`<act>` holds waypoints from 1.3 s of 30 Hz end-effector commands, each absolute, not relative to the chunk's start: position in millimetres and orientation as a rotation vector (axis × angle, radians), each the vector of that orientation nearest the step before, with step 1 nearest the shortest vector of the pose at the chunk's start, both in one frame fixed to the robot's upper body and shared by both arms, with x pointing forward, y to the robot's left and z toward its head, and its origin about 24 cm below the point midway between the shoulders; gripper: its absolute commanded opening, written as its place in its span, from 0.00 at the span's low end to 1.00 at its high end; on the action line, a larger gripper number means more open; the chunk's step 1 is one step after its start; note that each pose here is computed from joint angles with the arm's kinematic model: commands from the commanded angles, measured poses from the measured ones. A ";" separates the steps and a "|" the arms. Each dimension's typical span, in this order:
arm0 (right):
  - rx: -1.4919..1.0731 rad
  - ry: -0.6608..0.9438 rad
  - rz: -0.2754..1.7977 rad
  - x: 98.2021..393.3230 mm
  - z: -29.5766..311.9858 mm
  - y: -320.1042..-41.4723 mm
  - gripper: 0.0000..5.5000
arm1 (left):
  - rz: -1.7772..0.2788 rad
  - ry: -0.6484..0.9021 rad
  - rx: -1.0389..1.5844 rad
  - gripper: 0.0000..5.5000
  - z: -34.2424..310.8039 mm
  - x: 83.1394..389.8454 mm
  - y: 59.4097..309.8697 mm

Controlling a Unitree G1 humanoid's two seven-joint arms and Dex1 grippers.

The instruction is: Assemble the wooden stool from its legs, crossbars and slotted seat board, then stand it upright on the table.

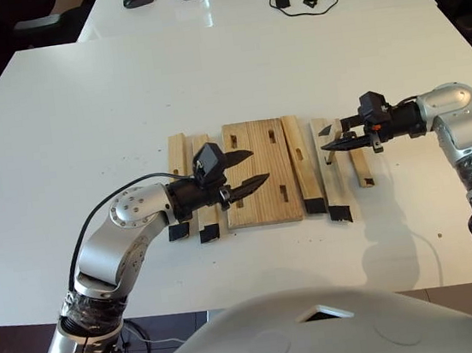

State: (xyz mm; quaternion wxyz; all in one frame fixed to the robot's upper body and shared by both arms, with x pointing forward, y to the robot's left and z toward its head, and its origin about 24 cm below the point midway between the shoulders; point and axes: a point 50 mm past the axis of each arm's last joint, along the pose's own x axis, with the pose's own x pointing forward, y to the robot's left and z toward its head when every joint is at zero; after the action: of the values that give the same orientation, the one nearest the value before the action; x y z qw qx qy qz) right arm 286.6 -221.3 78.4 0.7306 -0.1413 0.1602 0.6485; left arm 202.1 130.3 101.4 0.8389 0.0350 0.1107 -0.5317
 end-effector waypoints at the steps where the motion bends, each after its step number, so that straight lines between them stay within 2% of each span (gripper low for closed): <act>1: -0.245 0.539 1.358 264.8 40.2 -229.8 0.33 | -1.124 0.230 0.102 0.52 102.7 204.8 131.6; 5: -0.240 0.456 1.299 274.6 53.8 -228.0 0.44 | -1.116 0.229 0.104 0.52 101.9 203.3 132.0; 10: -0.219 0.295 1.229 282.2 90.8 -233.1 0.44 | -1.114 0.227 0.112 0.52 101.5 203.7 132.4; 14: -0.108 0.100 1.210 275.8 145.4 -234.4 0.44 | -1.107 0.225 0.119 0.52 101.4 204.1 134.2; 18: 0.009 -0.096 1.214 267.3 193.1 -221.7 0.44 | -1.101 0.227 0.121 0.52 100.7 203.4 135.7; 20: 0.062 -0.176 1.169 272.6 207.5 -209.7 0.44 | -1.100 0.227 0.122 0.52 100.7 204.4 135.2; 26: 0.044 -0.164 1.050 289.9 195.7 -181.1 0.44 | -1.111 0.223 0.124 0.52 101.2 206.9 132.1; 34: 0.076 -0.188 1.035 283.0 195.4 -184.8 0.44 | -1.112 0.235 0.127 0.52 98.7 205.9 132.7; 39: 0.101 -0.125 0.997 281.1 168.2 -190.6 0.44 | -1.113 0.245 0.133 0.52 97.4 205.8 133.0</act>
State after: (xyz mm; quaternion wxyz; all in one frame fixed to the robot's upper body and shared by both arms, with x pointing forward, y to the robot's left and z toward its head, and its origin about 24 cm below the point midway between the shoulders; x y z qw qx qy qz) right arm 281.9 -186.8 184.0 0.8675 0.0485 -0.0804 0.4884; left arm 205.3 132.5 97.8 0.8423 0.0536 0.1128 -0.5243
